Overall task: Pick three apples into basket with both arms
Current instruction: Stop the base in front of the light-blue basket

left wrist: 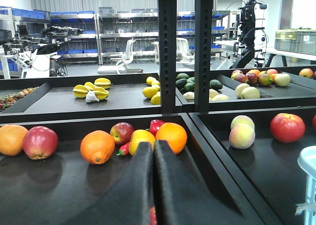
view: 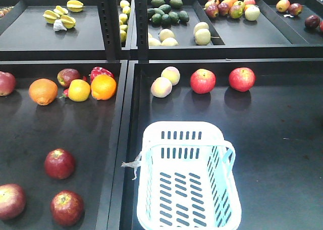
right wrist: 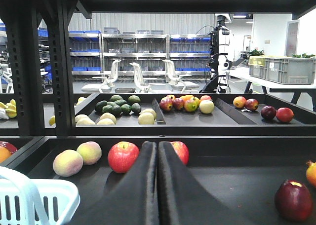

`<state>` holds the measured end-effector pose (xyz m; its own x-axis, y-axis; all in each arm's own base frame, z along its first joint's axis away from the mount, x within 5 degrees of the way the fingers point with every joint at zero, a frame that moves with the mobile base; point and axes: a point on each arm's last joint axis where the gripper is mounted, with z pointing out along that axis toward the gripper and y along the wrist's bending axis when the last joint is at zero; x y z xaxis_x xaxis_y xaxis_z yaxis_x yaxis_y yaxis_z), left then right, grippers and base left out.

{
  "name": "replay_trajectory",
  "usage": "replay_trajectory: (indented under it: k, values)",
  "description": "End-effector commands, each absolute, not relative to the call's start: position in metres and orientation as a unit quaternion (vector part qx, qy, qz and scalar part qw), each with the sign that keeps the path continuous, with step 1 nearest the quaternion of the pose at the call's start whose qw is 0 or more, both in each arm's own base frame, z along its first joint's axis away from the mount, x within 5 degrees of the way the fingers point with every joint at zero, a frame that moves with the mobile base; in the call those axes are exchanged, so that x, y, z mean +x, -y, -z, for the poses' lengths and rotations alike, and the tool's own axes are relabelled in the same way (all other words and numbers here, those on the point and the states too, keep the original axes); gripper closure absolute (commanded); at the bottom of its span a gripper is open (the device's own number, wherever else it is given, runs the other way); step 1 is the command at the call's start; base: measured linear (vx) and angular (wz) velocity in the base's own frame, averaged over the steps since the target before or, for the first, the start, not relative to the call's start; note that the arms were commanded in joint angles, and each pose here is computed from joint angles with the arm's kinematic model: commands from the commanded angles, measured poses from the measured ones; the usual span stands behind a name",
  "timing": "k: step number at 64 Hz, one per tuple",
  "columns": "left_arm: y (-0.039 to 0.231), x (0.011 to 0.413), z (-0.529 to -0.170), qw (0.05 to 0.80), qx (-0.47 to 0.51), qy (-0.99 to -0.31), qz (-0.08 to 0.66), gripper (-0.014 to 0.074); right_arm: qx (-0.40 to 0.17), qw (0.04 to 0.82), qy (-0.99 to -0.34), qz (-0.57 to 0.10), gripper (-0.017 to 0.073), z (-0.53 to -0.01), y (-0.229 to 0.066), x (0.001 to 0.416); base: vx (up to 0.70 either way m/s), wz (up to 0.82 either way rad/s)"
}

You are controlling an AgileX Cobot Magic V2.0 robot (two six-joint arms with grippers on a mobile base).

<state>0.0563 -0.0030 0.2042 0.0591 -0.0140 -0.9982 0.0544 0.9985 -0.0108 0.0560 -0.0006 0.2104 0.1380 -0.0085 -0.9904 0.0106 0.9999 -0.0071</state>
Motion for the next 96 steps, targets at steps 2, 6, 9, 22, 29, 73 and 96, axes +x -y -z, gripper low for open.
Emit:
replay_trajectory:
  k: [2,6,9,22,29,73,96]
  values:
    - [0.003,0.055,-0.207,0.758,0.010,-0.652,0.034,0.0600,-0.002,0.776,-0.630,0.011,0.0568,-0.213,0.001,0.055,0.00,0.00]
    - [0.003,0.055,-0.209,0.760,0.010,-0.649,0.034,0.0600,-0.002,0.776,-0.630,0.011,0.0568,-0.213,0.001,0.055,0.00,0.00]
    - [0.004,0.055,-0.209,0.762,0.010,-0.647,0.034,0.0600,-0.002,0.776,-0.630,0.011,0.0568,-0.213,0.001,0.055,0.00,0.00]
    - [0.004,0.053,-0.216,0.785,0.004,-0.618,0.046,0.0600,-0.002,0.776,-0.630,0.011,0.0568,-0.213,0.001,0.055,0.00,0.00]
    - [0.004,0.051,-0.229,0.788,-0.025,-0.610,0.082,0.0600,-0.002,0.776,-0.630,0.011,0.0568,-0.213,0.001,0.055,0.00,0.00]
    - [0.008,0.115,-0.381,0.559,0.058,-0.827,0.002,0.0600,-0.002,0.776,-0.630,0.011,0.0568,-0.213,0.001,0.055,0.00,0.00]
    - [0.019,0.133,-0.381,0.519,0.096,-0.848,0.040,0.0585,-0.002,0.776,-0.630,0.011,0.0568,-0.213,0.001,0.055,0.00,0.00]
